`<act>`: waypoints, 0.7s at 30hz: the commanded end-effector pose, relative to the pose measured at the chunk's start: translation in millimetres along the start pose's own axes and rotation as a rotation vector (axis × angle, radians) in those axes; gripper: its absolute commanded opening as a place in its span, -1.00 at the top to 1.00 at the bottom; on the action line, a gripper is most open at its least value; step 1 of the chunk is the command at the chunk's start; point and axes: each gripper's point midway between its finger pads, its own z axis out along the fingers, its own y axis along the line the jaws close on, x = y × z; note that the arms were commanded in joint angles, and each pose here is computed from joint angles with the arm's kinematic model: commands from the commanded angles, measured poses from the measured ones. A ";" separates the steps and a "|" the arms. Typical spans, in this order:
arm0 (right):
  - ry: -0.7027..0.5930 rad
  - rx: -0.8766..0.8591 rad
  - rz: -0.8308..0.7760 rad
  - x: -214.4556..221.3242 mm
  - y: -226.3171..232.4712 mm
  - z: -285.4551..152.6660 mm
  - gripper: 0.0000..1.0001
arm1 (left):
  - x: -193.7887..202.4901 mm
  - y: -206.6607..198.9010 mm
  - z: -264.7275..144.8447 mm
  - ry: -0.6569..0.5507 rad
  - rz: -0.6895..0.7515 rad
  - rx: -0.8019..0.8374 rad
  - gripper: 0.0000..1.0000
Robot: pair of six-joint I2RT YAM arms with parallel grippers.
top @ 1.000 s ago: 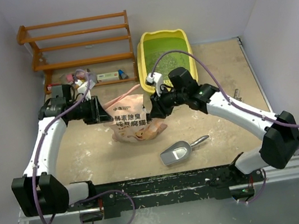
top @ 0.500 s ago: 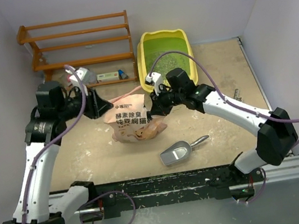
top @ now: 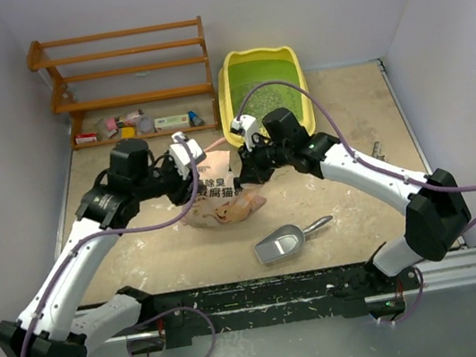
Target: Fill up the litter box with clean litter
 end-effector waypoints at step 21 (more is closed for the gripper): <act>-0.035 -0.033 -0.057 -24.6 17.3 -22.2 0.81 | 60.7 31.2 65.1 0.207 0.543 -0.132 -0.01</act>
